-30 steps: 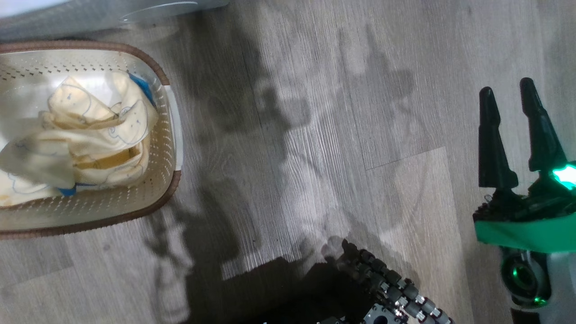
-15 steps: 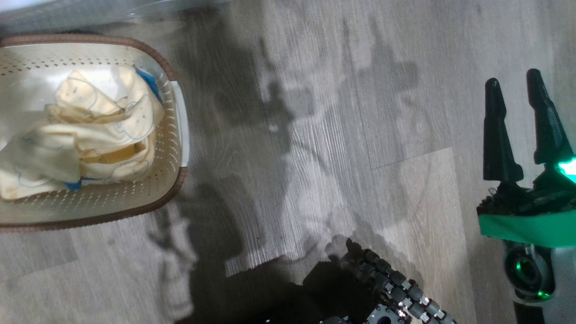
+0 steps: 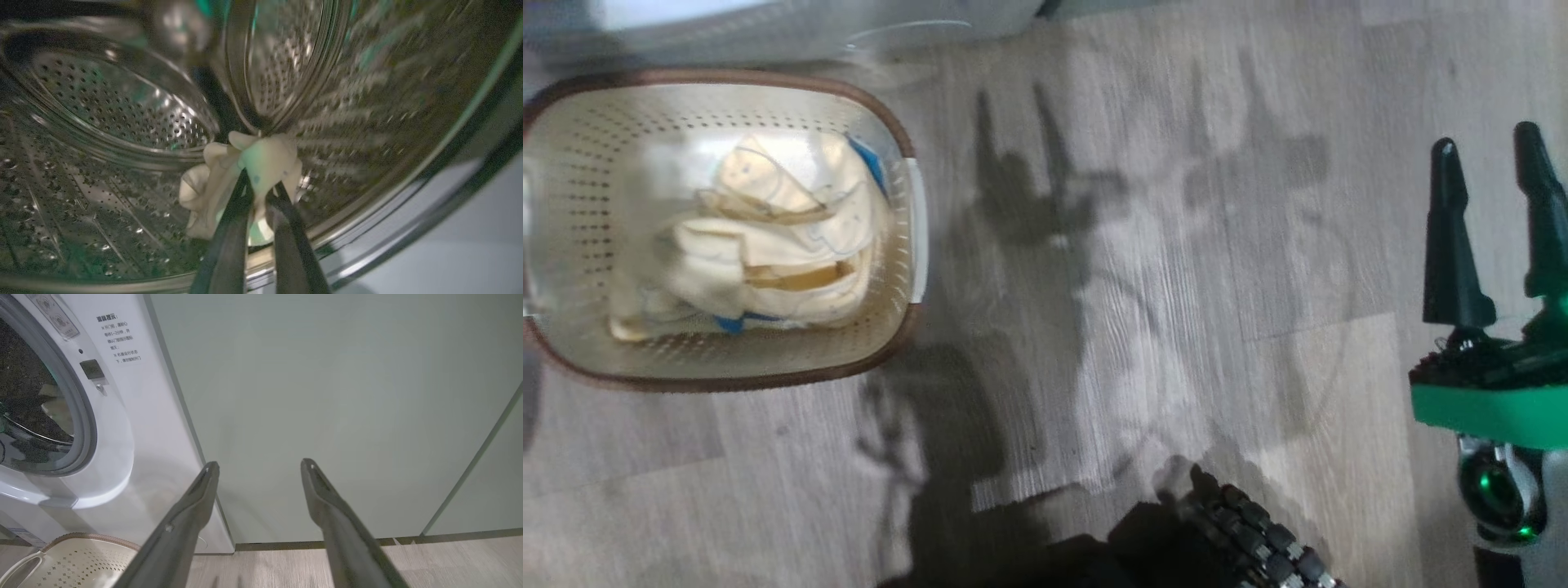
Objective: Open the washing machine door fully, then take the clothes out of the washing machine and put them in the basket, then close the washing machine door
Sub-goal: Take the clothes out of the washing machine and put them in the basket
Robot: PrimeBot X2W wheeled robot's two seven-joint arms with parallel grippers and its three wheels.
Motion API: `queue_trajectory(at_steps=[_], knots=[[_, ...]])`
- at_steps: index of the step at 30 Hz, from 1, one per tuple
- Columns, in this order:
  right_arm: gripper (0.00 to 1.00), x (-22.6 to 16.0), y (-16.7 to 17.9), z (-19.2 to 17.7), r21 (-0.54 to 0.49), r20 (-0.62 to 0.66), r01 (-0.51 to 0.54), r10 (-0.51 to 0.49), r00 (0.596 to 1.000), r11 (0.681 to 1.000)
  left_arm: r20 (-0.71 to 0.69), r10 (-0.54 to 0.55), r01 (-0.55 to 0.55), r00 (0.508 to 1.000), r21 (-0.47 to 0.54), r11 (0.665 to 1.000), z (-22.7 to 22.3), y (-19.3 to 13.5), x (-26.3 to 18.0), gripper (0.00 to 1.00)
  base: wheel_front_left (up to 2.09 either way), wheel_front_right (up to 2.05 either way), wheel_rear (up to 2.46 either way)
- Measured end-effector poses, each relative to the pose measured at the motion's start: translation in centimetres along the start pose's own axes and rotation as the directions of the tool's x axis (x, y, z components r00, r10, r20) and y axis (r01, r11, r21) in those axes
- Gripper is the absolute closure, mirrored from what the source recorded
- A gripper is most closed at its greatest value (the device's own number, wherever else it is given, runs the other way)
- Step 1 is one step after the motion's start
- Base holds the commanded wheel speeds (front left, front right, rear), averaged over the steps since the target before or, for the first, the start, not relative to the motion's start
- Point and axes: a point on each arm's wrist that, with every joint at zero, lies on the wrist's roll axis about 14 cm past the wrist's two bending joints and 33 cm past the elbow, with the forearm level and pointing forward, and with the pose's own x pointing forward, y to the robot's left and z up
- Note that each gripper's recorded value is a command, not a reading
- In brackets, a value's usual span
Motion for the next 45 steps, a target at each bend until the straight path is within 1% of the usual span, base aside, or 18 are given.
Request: queue_trajectory(at_steps=[5, 11, 17, 20, 25, 36, 38, 40, 43, 45], knots=[[0.00, 0.2, 0.6, 1.3, -0.013, 0.041, -0.022, 0.022, 0.999, 1.000, 0.136, 0.034, -0.026, 0.990, -0.061, 0.998, 2.8, 0.6, -3.0, 1.00, 0.00, 0.00, 0.00], [0.00, -0.4, 1.4, 2.1, -0.025, 0.060, -0.041, 0.042, 0.997, 0.999, 0.288, 0.098, -0.065, 0.953, -0.123, 0.990, 6.9, 1.8, -7.3, 1.00, 0.00, 0.00, 0.00], [0.00, -0.6, 2.6, 3.1, -0.028, 0.086, -0.075, 0.078, 0.993, 0.997, 0.364, 0.157, -0.098, 0.918, -0.174, 0.980, 8.8, 2.5, -12.5, 1.00, 0.00, 0.00, 0.00], [0.00, -0.7, 3.4, 3.9, -0.030, 0.109, -0.097, 0.100, 0.989, 0.995, 0.394, 0.175, -0.109, 0.902, -0.184, 0.977, 9.9, 2.7, -15.3, 1.00, 0.00, 0.00, 0.00], [0.00, -1.8, 4.1, 4.6, -0.028, 0.117, -0.125, 0.128, 0.985, 0.992, 0.432, 0.212, -0.135, 0.877, -0.203, 0.970, 12.2, 3.3, -19.3, 1.00, 0.00, 0.00, 0.00], [0.00, -3.6, 5.7, 6.6, -0.018, 0.160, -0.187, 0.187, 0.969, 0.982, 0.474, 0.245, -0.153, 0.846, -0.224, 0.962, 15.8, 3.6, -26.6, 1.00, 0.00, 0.00, 0.00], [0.00, -3.8, 6.1, 6.8, -0.017, 0.165, -0.200, 0.200, 0.966, 0.980, 0.455, 0.256, -0.165, 0.853, -0.230, 0.959, 15.5, 3.7, -27.6, 1.00, 0.00, 0.00, 0.00], [0.00, -3.8, 6.5, 6.9, -0.013, 0.168, -0.211, 0.210, 0.963, 0.977, 0.423, 0.250, -0.164, 0.871, -0.228, 0.960, 14.5, 3.4, -28.2, 1.00, 0.00, 0.00, 0.00], [0.00, -3.8, 6.7, 6.8, -0.011, 0.167, -0.217, 0.216, 0.962, 0.976, 0.361, 0.231, -0.153, 0.904, -0.231, 0.961, 12.5, 2.4, -28.3, 1.00, 0.00, 0.00, 0.00], [0.00, -3.8, 6.7, 6.7, -0.011, 0.165, -0.216, 0.215, 0.963, 0.976, 0.339, 0.226, -0.149, 0.913, -0.239, 0.959, 11.8, 2.0, -28.2, 1.00, 0.00, 0.00, 0.00]])
